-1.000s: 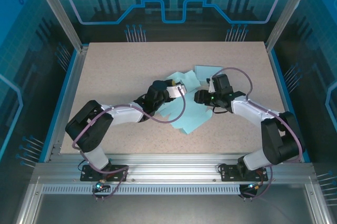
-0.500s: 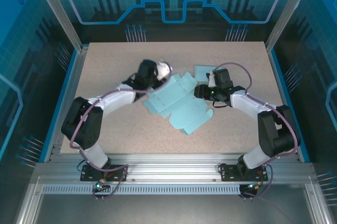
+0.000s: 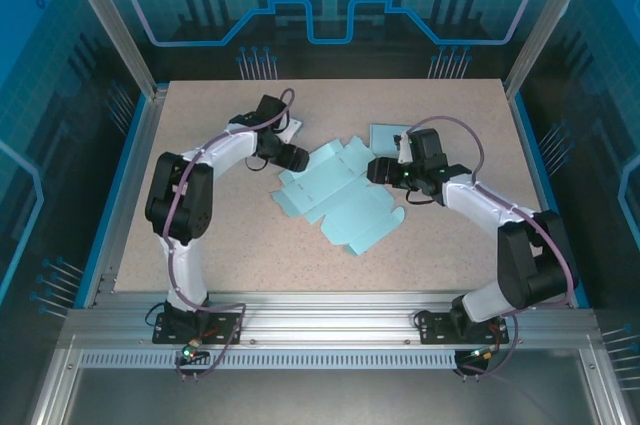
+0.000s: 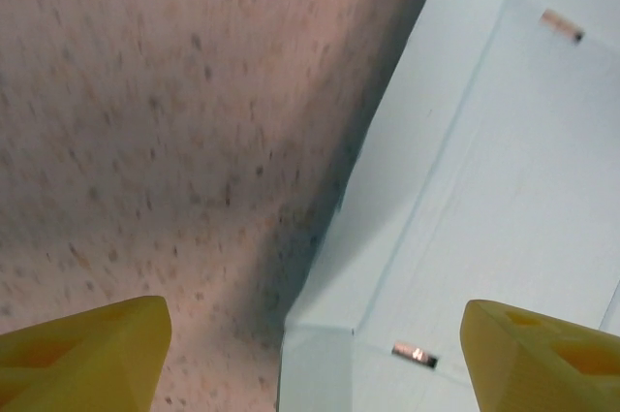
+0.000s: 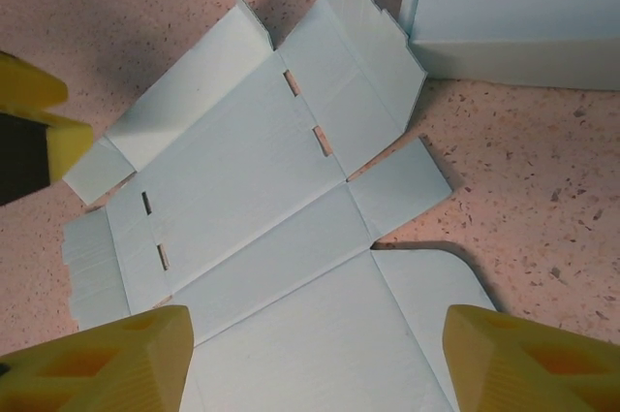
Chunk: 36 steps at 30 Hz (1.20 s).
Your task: Fold the paper box
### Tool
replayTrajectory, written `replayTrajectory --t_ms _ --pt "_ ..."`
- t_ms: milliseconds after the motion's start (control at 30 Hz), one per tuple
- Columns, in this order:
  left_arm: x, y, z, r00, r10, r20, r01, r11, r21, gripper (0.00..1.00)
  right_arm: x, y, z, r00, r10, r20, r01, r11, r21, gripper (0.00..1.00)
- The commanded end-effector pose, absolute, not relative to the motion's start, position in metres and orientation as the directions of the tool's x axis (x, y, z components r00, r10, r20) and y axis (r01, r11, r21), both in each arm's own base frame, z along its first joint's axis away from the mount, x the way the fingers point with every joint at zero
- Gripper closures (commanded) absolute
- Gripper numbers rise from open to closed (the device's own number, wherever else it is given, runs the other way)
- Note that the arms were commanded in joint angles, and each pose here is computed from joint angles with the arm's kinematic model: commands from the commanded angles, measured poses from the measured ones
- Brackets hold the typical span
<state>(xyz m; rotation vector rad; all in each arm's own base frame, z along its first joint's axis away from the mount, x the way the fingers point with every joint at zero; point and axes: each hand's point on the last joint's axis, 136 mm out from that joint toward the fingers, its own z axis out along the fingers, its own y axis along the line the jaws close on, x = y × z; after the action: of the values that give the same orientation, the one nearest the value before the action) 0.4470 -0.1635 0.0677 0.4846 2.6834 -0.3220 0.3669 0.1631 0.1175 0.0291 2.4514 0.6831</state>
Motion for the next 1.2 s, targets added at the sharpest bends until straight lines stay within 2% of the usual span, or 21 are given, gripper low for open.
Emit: replayTrajectory --t_ms 0,200,433,567,667,800,900,933,1033,1100,1167 --pt "0.435 -0.158 0.070 -0.916 0.188 -0.355 0.285 0.927 -0.243 0.20 0.365 0.161 0.126 -0.810 0.169 -0.562 -0.147 0.869 0.472 0.29" --pt "0.435 -0.162 0.059 -0.929 0.158 -0.336 0.262 0.921 -0.290 0.21 0.359 0.158 0.120 -0.811 0.167 -0.560 -0.139 0.875 0.463 0.26" --pt "0.437 -0.171 0.042 -0.941 0.143 -0.306 0.249 0.906 -0.342 0.34 0.357 0.158 0.122 -0.805 0.170 -0.569 -0.141 0.876 0.462 0.23" --pt "0.433 -0.168 0.033 -0.951 0.134 -0.279 0.227 0.914 -0.335 0.35 0.356 0.156 0.124 -0.799 0.172 -0.577 -0.140 0.879 0.456 0.22" --pt "0.432 -0.169 0.031 -0.954 0.130 -0.272 0.221 0.914 -0.339 0.43 0.355 0.156 0.126 -0.792 0.174 -0.585 -0.144 0.879 0.455 0.20" --pt "0.422 -0.169 0.023 -0.966 0.119 -0.231 0.195 0.919 -0.343 0.46 0.355 0.154 0.129 -0.782 0.179 -0.598 -0.142 0.882 0.449 0.14" --pt "0.417 -0.170 0.020 -0.969 0.115 -0.217 0.187 0.919 -0.347 0.55 0.354 0.151 0.131 -0.772 0.184 -0.609 -0.135 0.888 0.440 0.06" --pt "0.417 -0.172 0.020 -0.968 0.119 -0.221 0.192 0.919 -0.345 0.56 0.353 0.150 0.132 -0.767 0.188 -0.613 -0.131 0.890 0.437 0.00" --pt "0.416 -0.174 0.020 -0.966 0.134 -0.220 0.204 0.919 -0.338 0.60 0.353 0.147 0.134 -0.760 0.194 -0.621 -0.120 0.896 0.428 0.00" --pt "0.415 -0.176 0.019 -0.965 0.145 -0.217 0.214 0.917 -0.336 0.67 0.352 0.142 0.134 -0.753 0.207 -0.625 -0.097 0.904 0.416 0.00" --pt "0.417 -0.178 0.020 -0.961 0.157 -0.226 0.228 0.916 -0.331 0.78 0.352 0.138 0.136 -0.739 0.220 -0.636 -0.079 0.911 0.406 0.00"
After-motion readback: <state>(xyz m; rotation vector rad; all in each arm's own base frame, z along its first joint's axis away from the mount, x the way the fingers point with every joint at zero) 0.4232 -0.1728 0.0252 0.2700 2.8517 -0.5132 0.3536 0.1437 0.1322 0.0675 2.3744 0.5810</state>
